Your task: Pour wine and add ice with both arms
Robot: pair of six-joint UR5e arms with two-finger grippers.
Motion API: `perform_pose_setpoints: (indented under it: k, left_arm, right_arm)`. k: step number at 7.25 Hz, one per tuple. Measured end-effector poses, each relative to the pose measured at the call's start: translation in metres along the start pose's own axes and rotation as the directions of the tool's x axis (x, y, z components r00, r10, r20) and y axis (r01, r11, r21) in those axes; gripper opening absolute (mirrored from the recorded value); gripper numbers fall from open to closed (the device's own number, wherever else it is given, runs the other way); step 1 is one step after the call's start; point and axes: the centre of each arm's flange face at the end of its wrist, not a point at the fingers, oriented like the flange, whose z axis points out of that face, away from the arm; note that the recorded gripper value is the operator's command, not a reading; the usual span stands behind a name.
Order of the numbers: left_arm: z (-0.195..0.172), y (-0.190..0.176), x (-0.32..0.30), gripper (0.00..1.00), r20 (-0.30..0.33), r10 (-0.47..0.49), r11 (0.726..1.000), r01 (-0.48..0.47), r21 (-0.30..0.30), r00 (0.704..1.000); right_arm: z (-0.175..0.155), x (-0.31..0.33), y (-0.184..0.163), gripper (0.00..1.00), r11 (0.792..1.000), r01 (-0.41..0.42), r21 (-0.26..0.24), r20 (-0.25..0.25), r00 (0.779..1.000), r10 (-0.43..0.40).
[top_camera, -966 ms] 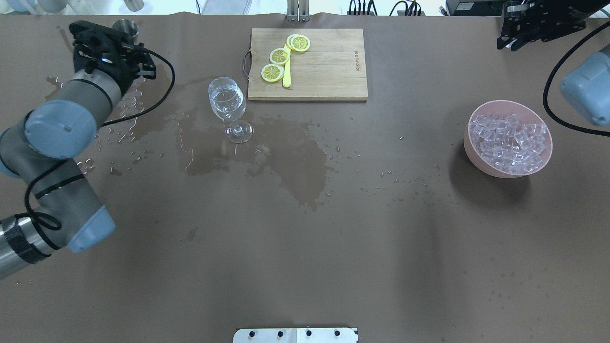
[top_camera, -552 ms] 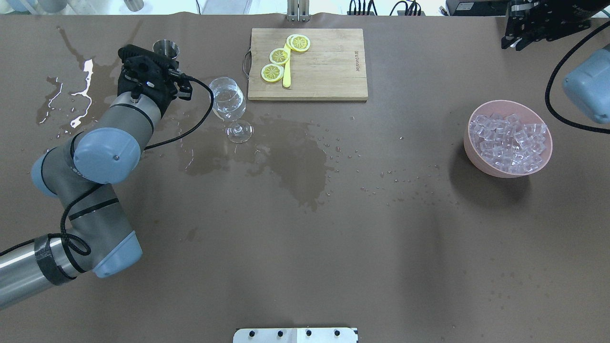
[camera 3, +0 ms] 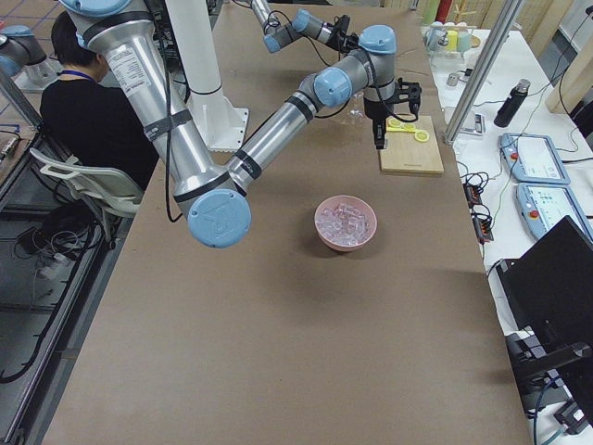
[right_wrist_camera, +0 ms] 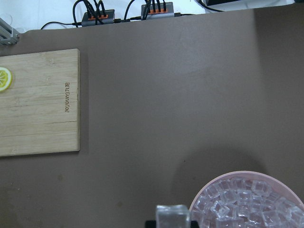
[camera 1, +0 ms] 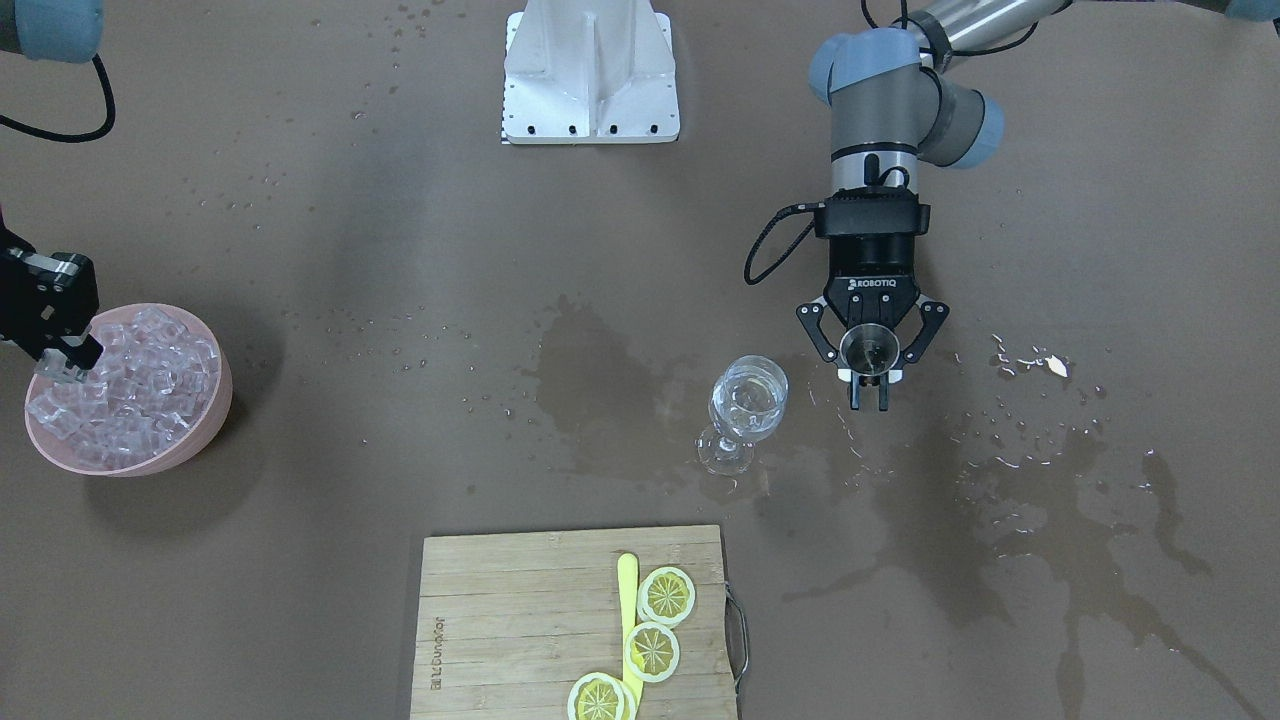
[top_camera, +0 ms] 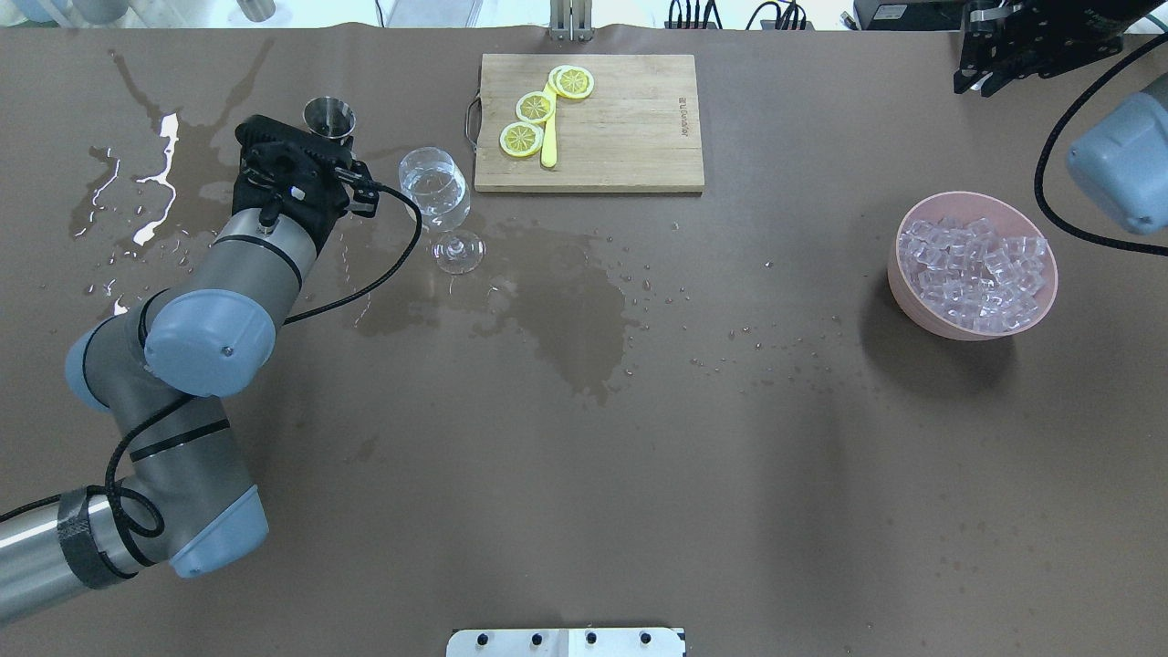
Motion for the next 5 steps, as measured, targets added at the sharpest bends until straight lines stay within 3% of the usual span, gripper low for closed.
perform_pose_setpoints:
  k: [5]
  left_arm:
    - [0.0053,0.0143,0.0003,0.21,0.048,0.158,0.987,-0.157,-0.032,0.986]
  right_arm:
    - [-0.0032,-0.0052,0.0003,0.0,1.0,0.007,0.003,0.007,1.0,-0.007]
